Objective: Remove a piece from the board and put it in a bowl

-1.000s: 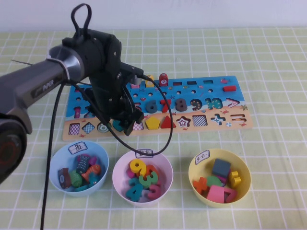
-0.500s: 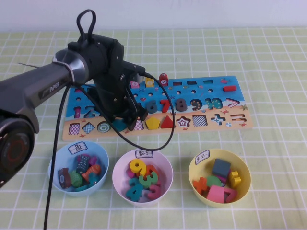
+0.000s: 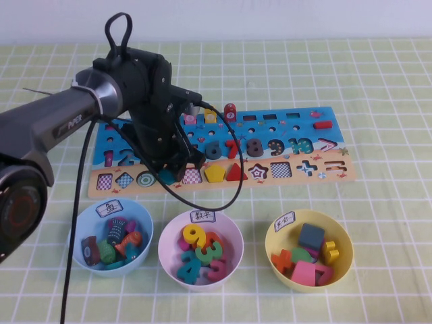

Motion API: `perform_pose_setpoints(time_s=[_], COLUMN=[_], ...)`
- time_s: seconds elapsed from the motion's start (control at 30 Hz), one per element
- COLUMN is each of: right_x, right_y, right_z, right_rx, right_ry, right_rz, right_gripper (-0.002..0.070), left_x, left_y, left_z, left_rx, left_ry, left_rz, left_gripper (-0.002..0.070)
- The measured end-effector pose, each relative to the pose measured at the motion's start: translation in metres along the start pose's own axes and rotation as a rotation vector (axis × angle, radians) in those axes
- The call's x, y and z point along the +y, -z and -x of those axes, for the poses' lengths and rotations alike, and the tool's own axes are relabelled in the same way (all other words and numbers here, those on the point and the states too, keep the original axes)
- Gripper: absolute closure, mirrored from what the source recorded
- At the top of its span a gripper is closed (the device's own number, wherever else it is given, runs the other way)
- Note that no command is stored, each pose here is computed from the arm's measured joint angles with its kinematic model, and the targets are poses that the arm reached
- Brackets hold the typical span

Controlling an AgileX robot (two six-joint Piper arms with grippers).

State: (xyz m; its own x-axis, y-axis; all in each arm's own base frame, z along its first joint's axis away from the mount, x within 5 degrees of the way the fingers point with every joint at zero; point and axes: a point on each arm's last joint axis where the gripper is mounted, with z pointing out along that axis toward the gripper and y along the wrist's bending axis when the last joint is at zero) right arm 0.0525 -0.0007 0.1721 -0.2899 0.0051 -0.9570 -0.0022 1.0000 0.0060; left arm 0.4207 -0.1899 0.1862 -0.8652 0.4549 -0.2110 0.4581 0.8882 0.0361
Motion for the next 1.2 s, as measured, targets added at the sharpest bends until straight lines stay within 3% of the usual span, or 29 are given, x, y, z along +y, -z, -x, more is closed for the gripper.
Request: perform_pose_setpoints(time_s=[0.6,0.8,1.0,1.2], right_x=[0.0,0.0,0.0,0.0], right_y=[0.0,0.0,0.0,0.0], right_z=[0.0,0.0,0.0,0.0], right_rx=[0.0,0.0,0.0,0.0], right_ry=[0.0,0.0,0.0,0.0], right_rz=[0.0,0.0,0.0,0.0], right_gripper=[0.0694,0.0694,0.0694,0.0694], left_x=[0.002,0.007,0.007,0.002], left_y=[0.042,0.07,0.115,0.124], left_z=[0.018,0.014,-0.016,-0.079], left_rx=[-0.031,-0.063,-0.097,-0.058], left_ry=[-0.019,-0.044,-0.049,-0.053], left_rz=[0.004,0.056,0.066,0.045], left_gripper=[0.0377,0.0377,0.0377,0.0377])
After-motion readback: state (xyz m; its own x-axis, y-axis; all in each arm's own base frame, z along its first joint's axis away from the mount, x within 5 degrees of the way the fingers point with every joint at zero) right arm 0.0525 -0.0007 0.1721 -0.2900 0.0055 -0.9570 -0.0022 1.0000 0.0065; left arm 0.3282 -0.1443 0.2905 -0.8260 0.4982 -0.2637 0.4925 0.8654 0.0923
